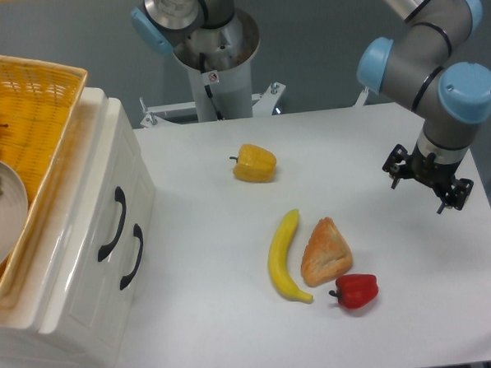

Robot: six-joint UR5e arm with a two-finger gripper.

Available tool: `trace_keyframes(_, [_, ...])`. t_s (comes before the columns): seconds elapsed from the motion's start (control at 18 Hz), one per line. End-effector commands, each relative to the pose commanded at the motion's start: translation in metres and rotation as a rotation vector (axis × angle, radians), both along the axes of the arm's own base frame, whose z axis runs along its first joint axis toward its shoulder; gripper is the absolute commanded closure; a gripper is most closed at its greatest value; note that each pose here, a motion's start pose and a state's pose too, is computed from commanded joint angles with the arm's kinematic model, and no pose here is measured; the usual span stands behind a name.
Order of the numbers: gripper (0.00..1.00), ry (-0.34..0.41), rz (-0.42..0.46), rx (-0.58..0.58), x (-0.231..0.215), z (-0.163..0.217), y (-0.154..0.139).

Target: Slide the top white drawer open

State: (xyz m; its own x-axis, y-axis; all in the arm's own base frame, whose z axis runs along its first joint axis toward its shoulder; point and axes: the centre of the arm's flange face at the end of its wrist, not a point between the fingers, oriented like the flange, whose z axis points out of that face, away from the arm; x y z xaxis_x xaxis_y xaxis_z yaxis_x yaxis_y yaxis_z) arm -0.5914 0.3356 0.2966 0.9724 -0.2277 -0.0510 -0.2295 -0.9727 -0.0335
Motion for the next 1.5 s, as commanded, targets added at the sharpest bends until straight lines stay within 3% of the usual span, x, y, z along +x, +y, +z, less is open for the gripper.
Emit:
trace_keyframes(0.44, [0.0, 0.003, 0.002, 0.0, 0.002, 0.003, 0.001])
trace_keyframes(0.67, [0.0, -0.018, 0.118, 0.005, 0.014, -0.004, 0.014])
trace_keyframes(1.22, [0.0, 0.025, 0.121, 0.016, 0.031, 0.027, 0.02])
trace_keyframes(1.5, [0.0, 0.023, 0.219, -0.023, 0.063, 0.023, 0.035])
